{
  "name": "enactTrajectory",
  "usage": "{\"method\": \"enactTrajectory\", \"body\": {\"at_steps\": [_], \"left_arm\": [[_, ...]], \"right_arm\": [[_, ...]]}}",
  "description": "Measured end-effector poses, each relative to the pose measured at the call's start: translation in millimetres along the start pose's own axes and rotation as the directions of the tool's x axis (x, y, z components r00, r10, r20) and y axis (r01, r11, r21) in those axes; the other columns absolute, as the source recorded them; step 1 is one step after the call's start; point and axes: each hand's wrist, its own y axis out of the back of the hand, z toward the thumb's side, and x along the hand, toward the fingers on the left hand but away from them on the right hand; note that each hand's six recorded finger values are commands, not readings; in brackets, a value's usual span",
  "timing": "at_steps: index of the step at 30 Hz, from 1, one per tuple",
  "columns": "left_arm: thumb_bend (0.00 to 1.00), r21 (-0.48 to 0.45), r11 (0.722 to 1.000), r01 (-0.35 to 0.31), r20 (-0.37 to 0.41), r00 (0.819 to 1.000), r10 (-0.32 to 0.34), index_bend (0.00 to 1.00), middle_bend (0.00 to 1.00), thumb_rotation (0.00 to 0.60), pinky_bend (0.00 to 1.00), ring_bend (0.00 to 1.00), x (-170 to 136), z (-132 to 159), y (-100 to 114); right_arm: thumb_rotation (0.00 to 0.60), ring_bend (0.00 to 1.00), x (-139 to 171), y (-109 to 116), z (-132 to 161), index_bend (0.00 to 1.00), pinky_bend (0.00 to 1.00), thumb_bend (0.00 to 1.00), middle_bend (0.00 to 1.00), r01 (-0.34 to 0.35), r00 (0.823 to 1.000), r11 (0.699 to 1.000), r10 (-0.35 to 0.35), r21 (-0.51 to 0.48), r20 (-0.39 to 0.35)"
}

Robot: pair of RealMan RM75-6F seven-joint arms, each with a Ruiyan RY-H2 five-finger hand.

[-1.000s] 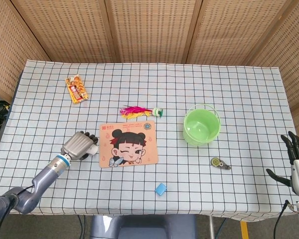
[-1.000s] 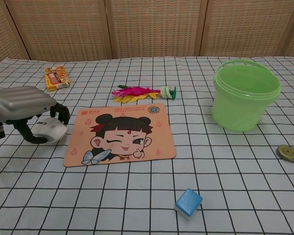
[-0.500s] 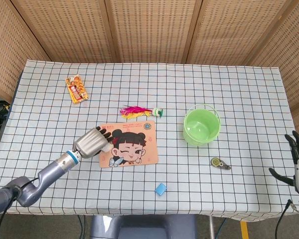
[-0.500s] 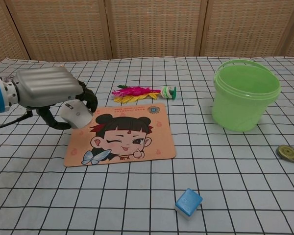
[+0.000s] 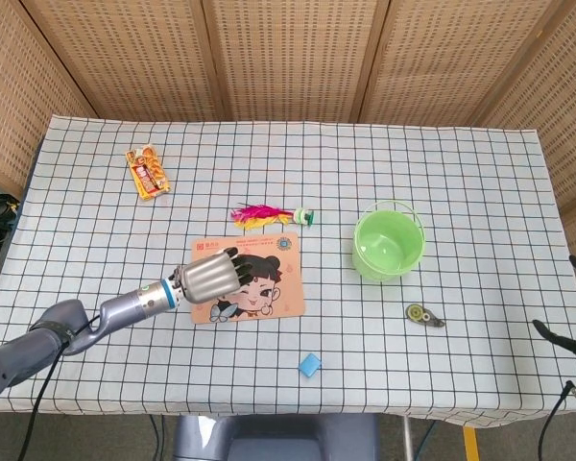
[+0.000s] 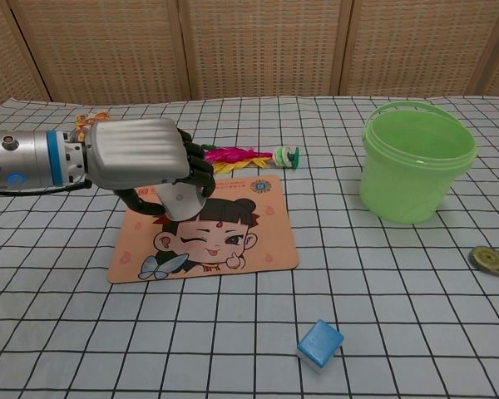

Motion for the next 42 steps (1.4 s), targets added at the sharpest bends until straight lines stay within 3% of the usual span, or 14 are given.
{"method": "enactTrajectory", "body": {"at_steps": [16,33,36,40,42], "left_arm": [[0.51,-0.049,0.995,-0.09,0.103,0.99,0.094,0.58,0.35,0.6,0.42,0.35,25.0,6.9,-3.5],[0.51,-0.049,0.998,-0.034,0.138,0.99,0.04,0.54,0.28,0.6,0.37,0.27,27.9,12.7,-18.6],[0.48,-0.045,0.999,-0.021,0.128,0.991,0.027,0.46,0.2,0.6,0.31,0.2,29.0,10.9,-21.2],[0.46,-0.032,0.999,-0.017,0.118,0.993,0.021,0.27,0.02,0.6,0.18,0.03,29.2,9.0,-22.5],[0.43,-0.031,0.999,-0.019,0.113,0.993,0.023,0.2,0.0,0.6,0.15,0.0,28.9,8.1,-22.3]], "right_arm": [[0.6,0.0,-4.6,-5.0,-10.4,0.12,0.0,0.08,0.0,-0.002,0.999,0.999,0.0,0.042,0.045],[0.6,0.0,-7.1,-11.6,-13.0,0.12,0.0,0.08,0.0,-0.012,0.998,0.997,0.007,0.075,0.062],[0.6,0.0,-7.3,-12.2,-12.8,0.12,0.0,0.08,0.0,-0.013,0.998,0.997,0.008,0.078,0.061],[0.6,0.0,-7.4,-13.0,-12.6,0.12,0.0,0.08,0.0,-0.014,0.998,0.997,0.009,0.08,0.061],[0.6,0.0,-7.5,-13.3,-12.5,0.12,0.0,0.08,0.0,-0.015,0.998,0.997,0.01,0.082,0.061]]}}
